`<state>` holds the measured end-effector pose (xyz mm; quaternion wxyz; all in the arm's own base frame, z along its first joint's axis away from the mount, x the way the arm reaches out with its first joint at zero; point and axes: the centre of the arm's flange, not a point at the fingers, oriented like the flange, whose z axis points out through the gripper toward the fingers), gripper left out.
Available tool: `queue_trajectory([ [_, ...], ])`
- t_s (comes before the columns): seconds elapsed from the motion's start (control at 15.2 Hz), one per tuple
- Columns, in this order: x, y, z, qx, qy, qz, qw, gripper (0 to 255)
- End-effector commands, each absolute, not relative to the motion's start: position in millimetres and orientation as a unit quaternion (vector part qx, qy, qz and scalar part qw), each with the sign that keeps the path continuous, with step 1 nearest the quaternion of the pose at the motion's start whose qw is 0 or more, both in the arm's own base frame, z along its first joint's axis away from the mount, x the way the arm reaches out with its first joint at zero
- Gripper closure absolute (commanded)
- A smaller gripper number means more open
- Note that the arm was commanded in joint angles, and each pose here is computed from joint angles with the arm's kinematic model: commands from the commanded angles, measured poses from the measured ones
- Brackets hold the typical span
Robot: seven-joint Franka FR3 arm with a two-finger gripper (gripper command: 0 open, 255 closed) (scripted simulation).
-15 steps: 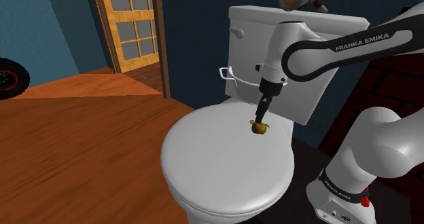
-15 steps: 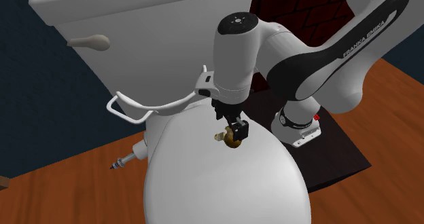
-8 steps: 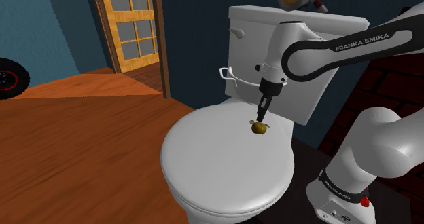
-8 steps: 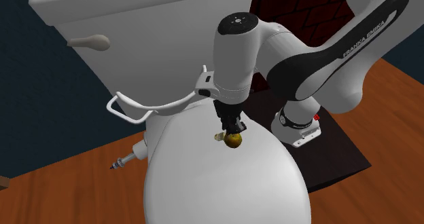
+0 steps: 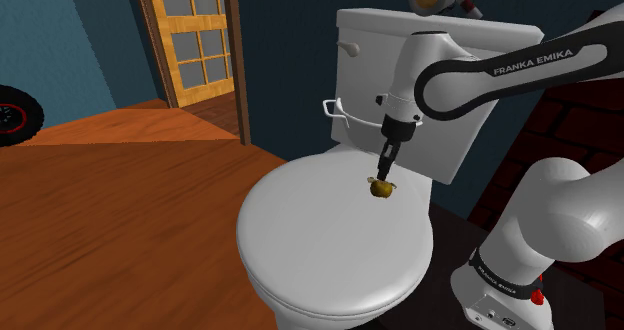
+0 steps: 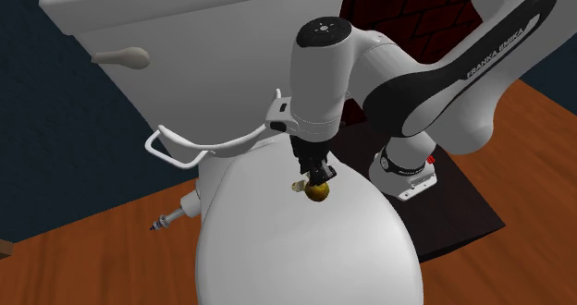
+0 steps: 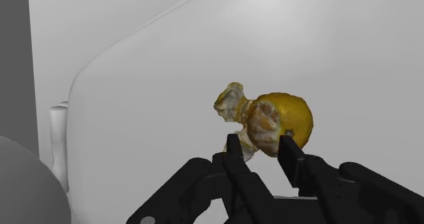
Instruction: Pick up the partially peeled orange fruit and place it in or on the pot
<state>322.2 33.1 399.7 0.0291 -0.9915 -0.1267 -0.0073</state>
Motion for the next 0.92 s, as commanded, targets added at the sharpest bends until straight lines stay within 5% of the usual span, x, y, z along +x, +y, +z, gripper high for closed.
queue_trajectory([
  [0.0,307.8,53.0,401.7,-0.998,-0.052,-0.017,-0.009,0],
  [0.2,285.4,115.3,398.0,-0.981,0.152,-0.042,-0.111,0],
  [0.86,287.3,106.1,359.1,-0.981,0.152,-0.042,-0.111,0],
])
